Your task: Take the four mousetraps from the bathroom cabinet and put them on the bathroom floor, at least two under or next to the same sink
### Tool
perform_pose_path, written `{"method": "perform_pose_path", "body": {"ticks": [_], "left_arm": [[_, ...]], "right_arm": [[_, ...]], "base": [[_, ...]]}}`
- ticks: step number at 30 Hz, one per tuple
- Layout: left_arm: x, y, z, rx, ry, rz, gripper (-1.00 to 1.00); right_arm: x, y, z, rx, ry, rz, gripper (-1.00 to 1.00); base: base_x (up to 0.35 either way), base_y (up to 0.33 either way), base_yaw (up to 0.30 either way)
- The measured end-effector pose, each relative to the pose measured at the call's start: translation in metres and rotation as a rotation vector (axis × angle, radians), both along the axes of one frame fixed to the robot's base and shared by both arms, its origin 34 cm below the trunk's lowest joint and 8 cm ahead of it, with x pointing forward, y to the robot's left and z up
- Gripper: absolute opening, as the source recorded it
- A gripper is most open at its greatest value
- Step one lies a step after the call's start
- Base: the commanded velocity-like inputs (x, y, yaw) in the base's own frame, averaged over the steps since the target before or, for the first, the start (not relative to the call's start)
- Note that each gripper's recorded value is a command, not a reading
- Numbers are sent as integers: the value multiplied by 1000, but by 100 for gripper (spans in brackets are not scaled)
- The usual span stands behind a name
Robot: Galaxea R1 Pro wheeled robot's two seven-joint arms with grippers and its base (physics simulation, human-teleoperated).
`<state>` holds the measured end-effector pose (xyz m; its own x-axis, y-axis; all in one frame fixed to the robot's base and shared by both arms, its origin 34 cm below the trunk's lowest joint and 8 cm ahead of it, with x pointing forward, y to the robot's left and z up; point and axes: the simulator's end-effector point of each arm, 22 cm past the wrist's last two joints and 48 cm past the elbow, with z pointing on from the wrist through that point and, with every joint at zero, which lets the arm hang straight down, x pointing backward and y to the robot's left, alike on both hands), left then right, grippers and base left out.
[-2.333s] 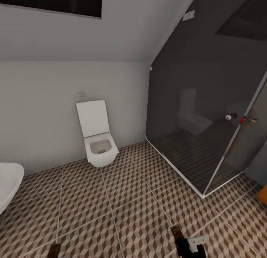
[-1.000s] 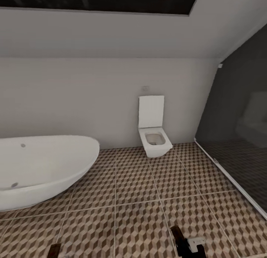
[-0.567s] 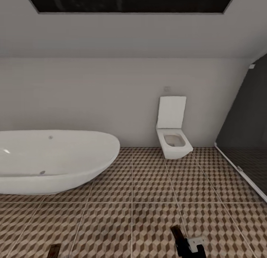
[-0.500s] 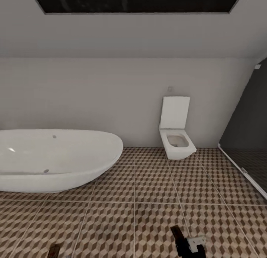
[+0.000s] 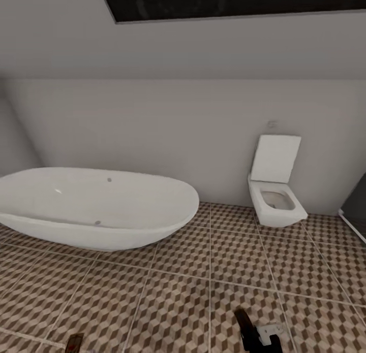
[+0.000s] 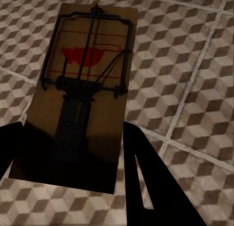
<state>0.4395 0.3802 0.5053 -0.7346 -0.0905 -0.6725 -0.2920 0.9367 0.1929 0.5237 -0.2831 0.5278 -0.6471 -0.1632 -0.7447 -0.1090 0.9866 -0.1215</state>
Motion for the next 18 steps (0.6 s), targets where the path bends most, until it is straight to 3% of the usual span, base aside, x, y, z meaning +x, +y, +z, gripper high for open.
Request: {"method": "perform_pose_path", "body": {"ticks": [18], "left_arm": [[0, -1, 0, -2, 0, 0, -100]], "right_arm": [[0, 0, 0, 0, 0, 0, -100]], "base": [[0, 4, 288]]}}
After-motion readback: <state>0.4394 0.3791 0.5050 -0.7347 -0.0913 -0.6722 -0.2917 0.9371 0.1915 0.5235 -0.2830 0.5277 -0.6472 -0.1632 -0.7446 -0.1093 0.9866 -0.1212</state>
